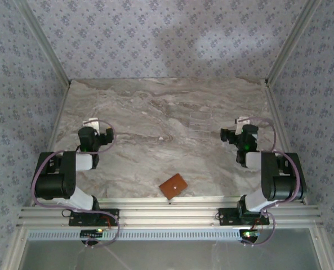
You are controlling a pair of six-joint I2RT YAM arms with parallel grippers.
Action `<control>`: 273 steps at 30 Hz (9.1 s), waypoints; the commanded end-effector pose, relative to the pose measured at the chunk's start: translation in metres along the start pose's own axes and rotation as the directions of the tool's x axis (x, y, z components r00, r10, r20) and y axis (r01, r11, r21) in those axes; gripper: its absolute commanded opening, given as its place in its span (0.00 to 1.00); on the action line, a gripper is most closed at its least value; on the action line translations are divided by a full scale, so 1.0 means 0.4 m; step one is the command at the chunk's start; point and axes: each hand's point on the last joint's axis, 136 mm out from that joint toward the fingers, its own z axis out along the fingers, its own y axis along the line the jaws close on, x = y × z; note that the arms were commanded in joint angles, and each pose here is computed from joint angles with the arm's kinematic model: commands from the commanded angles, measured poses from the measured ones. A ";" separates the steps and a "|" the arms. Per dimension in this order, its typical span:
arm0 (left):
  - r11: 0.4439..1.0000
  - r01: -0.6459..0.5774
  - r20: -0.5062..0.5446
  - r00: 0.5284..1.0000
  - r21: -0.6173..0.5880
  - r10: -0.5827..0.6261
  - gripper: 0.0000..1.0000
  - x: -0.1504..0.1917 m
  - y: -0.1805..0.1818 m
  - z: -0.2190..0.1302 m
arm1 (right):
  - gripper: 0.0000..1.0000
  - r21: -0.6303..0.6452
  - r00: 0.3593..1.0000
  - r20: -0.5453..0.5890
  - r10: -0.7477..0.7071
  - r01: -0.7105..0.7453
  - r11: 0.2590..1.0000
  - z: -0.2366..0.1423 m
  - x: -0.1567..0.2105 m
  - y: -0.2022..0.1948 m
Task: Take the credit cards out of the card holder
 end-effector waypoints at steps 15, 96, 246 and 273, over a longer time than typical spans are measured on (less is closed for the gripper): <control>0.974 0.221 -0.157 0.965 0.051 -0.211 0.99 -0.177 -0.116 -0.092 | 0.90 -0.027 0.925 -0.356 0.130 -0.149 0.989 -0.062 -0.097 0.093; 0.918 0.283 -0.496 0.861 0.279 -0.114 0.99 -0.157 -0.316 -0.143 | 0.08 -0.125 0.801 -0.593 0.084 -0.195 0.973 0.056 -0.014 0.350; 0.917 0.301 -0.680 0.732 0.263 -0.045 0.99 -0.070 -0.329 -0.275 | 0.77 -0.233 0.577 -0.807 -0.127 -0.114 0.966 -0.169 0.065 0.789; 0.891 0.400 -0.772 0.628 0.214 -0.097 0.98 0.015 -0.416 -0.270 | 0.51 -0.920 0.463 0.152 -0.873 0.389 0.046 -0.278 0.152 0.755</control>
